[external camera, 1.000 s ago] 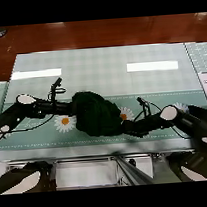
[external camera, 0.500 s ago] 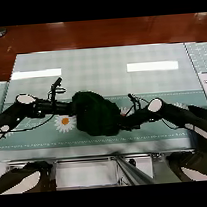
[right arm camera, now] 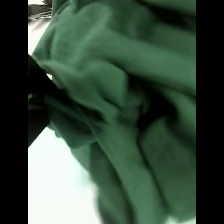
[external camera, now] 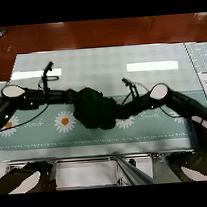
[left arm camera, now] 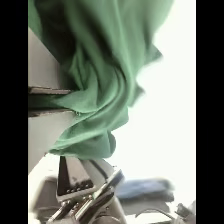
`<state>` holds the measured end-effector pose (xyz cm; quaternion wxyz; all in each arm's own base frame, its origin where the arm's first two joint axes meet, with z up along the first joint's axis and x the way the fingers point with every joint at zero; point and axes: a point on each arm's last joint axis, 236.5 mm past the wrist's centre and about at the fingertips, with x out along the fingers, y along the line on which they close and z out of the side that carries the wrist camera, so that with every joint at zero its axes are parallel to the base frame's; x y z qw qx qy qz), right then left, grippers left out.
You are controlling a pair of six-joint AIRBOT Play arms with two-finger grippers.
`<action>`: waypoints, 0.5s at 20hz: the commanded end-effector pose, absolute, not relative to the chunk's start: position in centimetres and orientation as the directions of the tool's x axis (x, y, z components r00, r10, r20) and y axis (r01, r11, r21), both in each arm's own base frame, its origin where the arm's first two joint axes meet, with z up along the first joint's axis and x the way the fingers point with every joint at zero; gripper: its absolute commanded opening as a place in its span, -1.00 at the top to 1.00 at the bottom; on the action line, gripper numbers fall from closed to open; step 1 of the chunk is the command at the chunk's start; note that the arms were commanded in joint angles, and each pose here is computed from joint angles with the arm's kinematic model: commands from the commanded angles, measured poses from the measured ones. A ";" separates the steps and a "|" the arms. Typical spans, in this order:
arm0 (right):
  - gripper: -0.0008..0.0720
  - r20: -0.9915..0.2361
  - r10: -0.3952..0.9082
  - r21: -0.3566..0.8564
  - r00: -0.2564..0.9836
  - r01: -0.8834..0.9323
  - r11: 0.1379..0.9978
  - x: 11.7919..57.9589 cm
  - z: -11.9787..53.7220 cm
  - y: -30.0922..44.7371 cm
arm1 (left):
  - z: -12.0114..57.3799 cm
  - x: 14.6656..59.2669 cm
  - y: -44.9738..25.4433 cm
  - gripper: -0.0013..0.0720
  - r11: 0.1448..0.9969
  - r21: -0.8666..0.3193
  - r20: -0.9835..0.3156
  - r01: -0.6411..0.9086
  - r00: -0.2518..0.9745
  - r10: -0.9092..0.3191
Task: Fold the shirts.
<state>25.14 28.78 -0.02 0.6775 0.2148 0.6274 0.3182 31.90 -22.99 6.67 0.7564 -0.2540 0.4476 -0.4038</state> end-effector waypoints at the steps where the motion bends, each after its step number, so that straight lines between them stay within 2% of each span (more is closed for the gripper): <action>1: 0.91 -0.740 0.636 0.573 0.219 -0.291 0.766 31.1 9.5 25.1 | 18.6 36.3 -23.1 0.87 0.514 -0.678 -0.287 0.526 0.455 -0.843; 3: 0.91 -0.685 0.625 0.504 0.374 -0.377 0.777 34.0 18.6 23.0 | 27.1 37.4 -23.0 0.88 0.501 -0.604 -0.169 0.620 0.515 -0.840; 5: 0.91 -0.596 0.621 0.408 0.509 -0.473 0.781 34.5 27.6 21.7 | 35.4 36.5 -22.8 0.88 0.488 -0.512 -0.056 0.707 0.539 -0.840; 8: 0.91 -0.429 0.645 0.307 0.632 -0.570 0.762 31.7 38.4 20.5 | 44.6 32.9 -21.5 0.88 0.538 -0.344 0.041 0.770 0.584 -0.811; 10: 0.91 -0.383 0.653 0.256 0.654 -0.604 0.755 28.3 41.6 19.5 | 48.1 29.2 -20.5 0.88 0.580 -0.244 0.065 0.777 0.610 -0.790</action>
